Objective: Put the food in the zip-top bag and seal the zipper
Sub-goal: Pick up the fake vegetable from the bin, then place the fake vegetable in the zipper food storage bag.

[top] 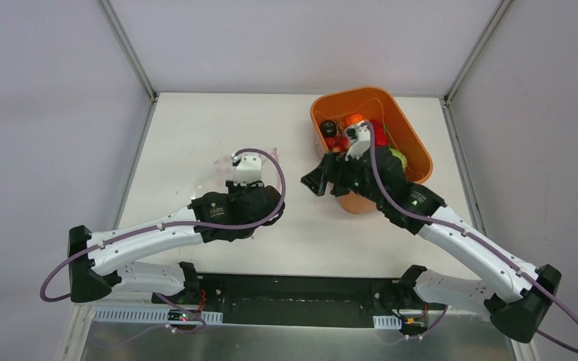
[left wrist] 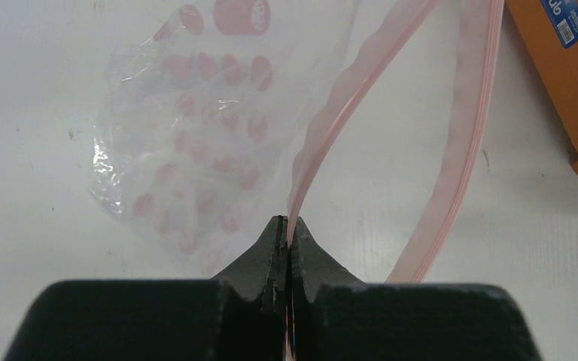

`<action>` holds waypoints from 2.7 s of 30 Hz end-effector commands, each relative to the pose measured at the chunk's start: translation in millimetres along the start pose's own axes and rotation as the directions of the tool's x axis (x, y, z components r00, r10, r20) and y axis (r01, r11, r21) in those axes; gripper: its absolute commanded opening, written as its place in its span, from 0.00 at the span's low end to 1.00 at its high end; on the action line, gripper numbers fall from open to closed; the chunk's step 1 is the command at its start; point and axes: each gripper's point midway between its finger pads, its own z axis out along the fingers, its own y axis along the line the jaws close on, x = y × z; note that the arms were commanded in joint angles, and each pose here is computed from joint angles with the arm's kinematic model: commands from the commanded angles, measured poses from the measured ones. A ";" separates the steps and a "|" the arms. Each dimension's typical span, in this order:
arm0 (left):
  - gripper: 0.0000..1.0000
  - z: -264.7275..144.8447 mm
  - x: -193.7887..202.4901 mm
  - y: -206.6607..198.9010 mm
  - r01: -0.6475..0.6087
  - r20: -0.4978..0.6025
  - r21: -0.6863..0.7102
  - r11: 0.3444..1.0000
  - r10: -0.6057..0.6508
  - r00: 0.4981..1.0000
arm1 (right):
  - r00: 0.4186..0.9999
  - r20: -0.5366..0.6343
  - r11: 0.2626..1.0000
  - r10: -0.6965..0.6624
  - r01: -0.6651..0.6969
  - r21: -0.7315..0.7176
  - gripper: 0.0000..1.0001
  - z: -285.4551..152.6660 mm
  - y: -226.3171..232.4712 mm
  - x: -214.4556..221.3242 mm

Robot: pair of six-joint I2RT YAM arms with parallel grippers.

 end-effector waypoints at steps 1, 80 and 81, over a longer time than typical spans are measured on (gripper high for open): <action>0.00 4.6 1.4 -9.2 0.011 -0.028 0.027 1.000 -0.010 1.000 | 0.977 0.201 0.918 -0.076 -0.010 0.397 0.83 -12.3 -87.5 -61.7; 0.00 11.0 -3.8 -43.5 0.090 -0.086 0.195 0.977 -0.075 0.993 | 0.932 0.077 0.893 0.354 -0.312 -0.325 0.22 -34.4 -25.4 -94.5; 0.00 11.1 -4.0 -45.0 0.095 -0.088 0.199 0.975 -0.079 0.993 | 0.927 0.069 0.883 0.369 -0.327 -0.335 0.22 -33.8 -22.4 -94.1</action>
